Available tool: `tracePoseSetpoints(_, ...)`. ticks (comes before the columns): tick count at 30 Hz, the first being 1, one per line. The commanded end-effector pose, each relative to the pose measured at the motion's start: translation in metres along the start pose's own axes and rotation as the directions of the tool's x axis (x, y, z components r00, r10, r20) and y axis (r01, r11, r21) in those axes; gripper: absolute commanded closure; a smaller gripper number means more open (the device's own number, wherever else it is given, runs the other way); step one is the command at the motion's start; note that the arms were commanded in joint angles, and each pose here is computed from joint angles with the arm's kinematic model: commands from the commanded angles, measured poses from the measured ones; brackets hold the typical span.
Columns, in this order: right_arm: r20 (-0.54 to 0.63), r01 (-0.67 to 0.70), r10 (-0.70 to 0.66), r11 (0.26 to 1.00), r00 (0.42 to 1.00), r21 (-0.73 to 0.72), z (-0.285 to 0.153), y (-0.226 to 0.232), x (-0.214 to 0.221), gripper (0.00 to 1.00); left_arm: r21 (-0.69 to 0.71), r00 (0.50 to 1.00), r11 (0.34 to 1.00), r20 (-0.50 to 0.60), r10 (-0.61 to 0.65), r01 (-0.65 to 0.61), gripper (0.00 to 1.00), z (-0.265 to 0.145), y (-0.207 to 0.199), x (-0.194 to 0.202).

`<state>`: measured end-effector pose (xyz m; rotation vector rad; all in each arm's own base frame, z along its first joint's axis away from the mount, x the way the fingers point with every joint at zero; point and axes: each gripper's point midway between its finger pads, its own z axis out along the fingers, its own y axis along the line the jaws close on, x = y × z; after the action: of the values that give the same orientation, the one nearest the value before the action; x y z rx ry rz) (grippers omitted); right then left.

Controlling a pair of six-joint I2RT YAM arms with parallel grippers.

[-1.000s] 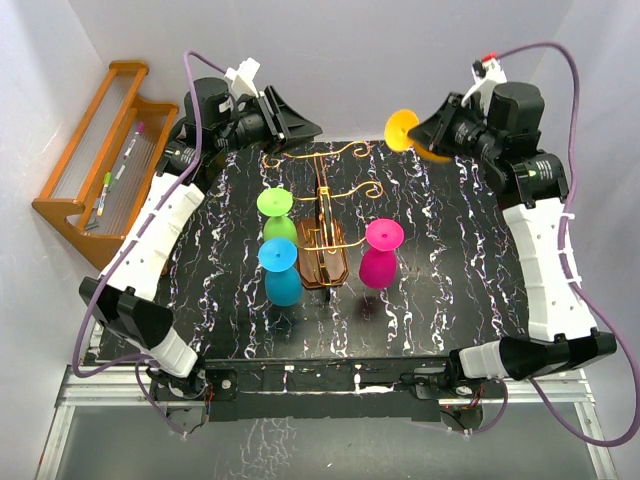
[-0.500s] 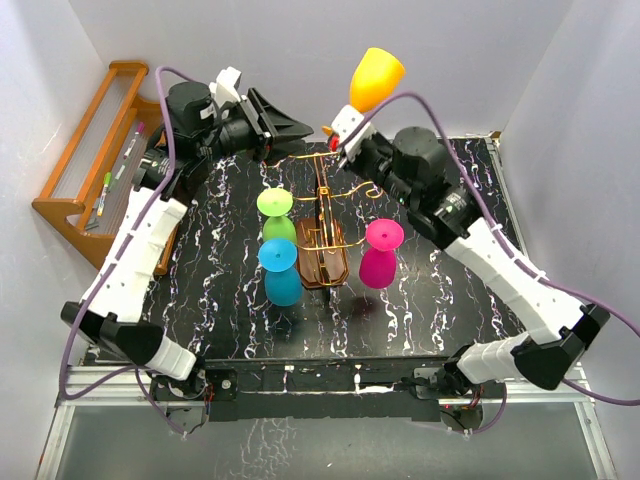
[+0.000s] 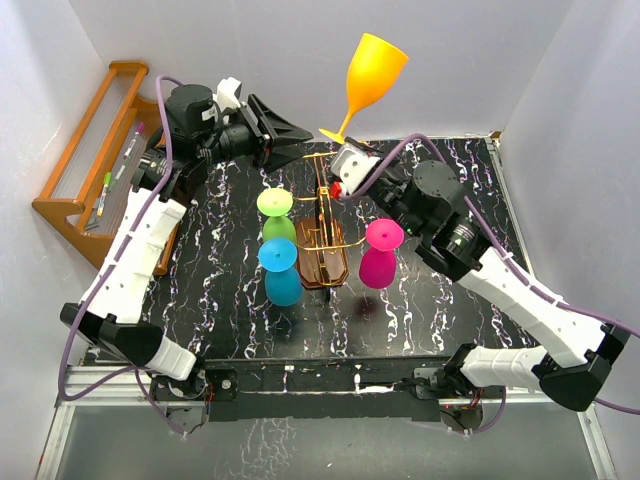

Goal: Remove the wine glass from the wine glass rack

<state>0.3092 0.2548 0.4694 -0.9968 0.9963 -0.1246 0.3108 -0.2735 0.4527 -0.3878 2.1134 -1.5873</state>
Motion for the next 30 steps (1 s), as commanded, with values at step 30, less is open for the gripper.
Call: tracePoseSetpoints(30,0.082,-0.026,0.022,0.998,0.996,0.049,-0.012,0.009,-0.017,0.92,0.089,0.991,0.995,0.115,-0.062,0.052,0.54,-0.030,-0.023,0.001)
